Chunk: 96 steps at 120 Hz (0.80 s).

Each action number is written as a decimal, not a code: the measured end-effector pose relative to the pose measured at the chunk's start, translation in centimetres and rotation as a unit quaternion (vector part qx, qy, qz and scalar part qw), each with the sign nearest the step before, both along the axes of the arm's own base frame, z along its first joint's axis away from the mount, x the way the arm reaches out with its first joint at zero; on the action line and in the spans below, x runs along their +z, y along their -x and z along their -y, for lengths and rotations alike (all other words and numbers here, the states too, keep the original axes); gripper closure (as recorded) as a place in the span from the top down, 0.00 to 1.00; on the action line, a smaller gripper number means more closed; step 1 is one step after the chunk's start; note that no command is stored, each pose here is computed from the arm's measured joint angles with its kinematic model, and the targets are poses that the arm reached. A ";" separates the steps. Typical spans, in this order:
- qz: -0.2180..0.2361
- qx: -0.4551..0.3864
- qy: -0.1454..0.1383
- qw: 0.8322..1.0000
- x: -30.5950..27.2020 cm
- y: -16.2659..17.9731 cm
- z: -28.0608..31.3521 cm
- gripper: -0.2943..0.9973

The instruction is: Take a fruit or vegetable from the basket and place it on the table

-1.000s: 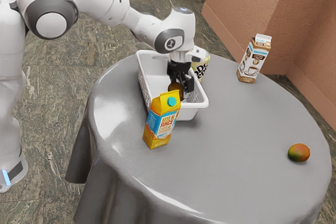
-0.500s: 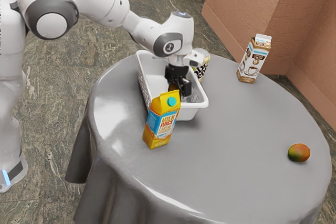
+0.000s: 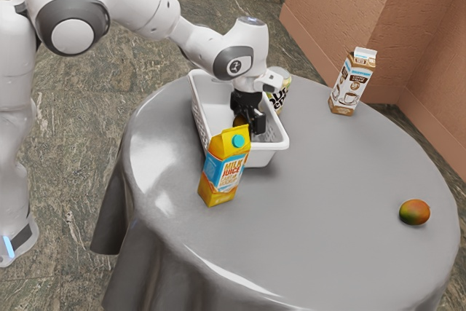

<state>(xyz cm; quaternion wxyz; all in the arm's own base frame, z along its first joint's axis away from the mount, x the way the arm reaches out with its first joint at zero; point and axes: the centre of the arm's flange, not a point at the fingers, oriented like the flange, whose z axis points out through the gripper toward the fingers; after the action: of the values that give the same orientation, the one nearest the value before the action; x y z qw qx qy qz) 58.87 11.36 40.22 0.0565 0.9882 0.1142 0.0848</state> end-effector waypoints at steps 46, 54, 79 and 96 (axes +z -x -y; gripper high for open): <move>0.005 0.006 -0.001 1.000 0.9 0.8 -0.6 0.61; 0.008 0.007 -0.001 1.000 1.2 0.8 -0.7 0.61; 0.011 0.012 0.002 1.000 1.7 1.4 -0.9 0.59; 0.012 0.017 0.013 1.000 2.0 2.6 -1.1 0.59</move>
<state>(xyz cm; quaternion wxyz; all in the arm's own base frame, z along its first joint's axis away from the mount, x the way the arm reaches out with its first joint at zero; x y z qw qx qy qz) 56.25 12.47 42.21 0.0693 0.9842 0.1316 0.0963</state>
